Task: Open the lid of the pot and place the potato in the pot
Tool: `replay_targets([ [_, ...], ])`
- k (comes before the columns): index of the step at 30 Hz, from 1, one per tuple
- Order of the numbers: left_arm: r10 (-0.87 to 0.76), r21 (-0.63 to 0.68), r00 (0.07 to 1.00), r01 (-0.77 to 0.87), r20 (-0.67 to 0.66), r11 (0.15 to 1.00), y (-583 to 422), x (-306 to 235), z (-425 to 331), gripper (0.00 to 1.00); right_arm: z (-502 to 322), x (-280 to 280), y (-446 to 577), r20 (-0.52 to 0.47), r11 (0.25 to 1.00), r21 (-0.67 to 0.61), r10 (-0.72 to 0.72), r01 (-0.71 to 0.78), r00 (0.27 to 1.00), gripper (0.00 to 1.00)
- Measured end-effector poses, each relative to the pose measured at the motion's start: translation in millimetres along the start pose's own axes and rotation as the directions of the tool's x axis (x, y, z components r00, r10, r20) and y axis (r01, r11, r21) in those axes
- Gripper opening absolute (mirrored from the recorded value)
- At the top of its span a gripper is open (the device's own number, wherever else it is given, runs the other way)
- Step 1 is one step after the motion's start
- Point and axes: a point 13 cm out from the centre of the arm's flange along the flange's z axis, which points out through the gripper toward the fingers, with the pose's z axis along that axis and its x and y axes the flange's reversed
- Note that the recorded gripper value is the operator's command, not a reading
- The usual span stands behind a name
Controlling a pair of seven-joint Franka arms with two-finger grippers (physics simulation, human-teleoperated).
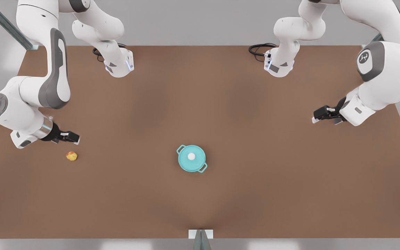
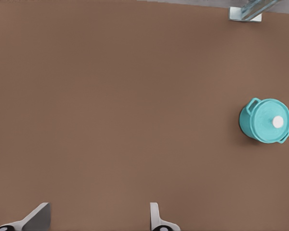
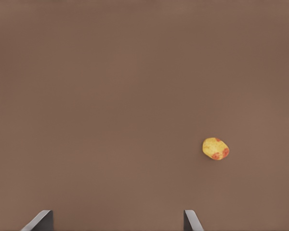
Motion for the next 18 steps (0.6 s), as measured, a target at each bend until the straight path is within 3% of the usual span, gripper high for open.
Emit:
replay_targets([
  [5, 0.041, -0.014, 0.999, -0.041, -0.004, 0.999, -23.9, -9.6, 20.3, 1.0, -3.8, -11.5, -0.7, 0.048, 1.0, 0.004, 0.001, -0.001, 0.999, 1.0],
  [9, 0.324, -0.105, 0.943, -0.33, -0.073, 0.938, -226.5, 3.8, 114.0, 1.0, -6.0, -14.5, -5.8, 0.057, 0.997, 0.054, -0.067, 0.064, 0.996, 1.0],
  [11, 0.394, -0.138, 0.917, -0.398, -0.056, 0.907, -331.4, -4.1, 176.1, 1.0, -3.8, -20.9, -17.9, 0.048, 0.984, 0.096, -0.152, 0.147, 0.987, 1.0],
  [18, 0.247, -0.176, 0.969, -0.239, 0.024, 0.955, -422.0, -12.3, 311.1, 1.0, 37.3, -31.2, -13.2, -0.032, 0.895, 0.132, -0.425, 0.425, 0.905, 1.0],
])
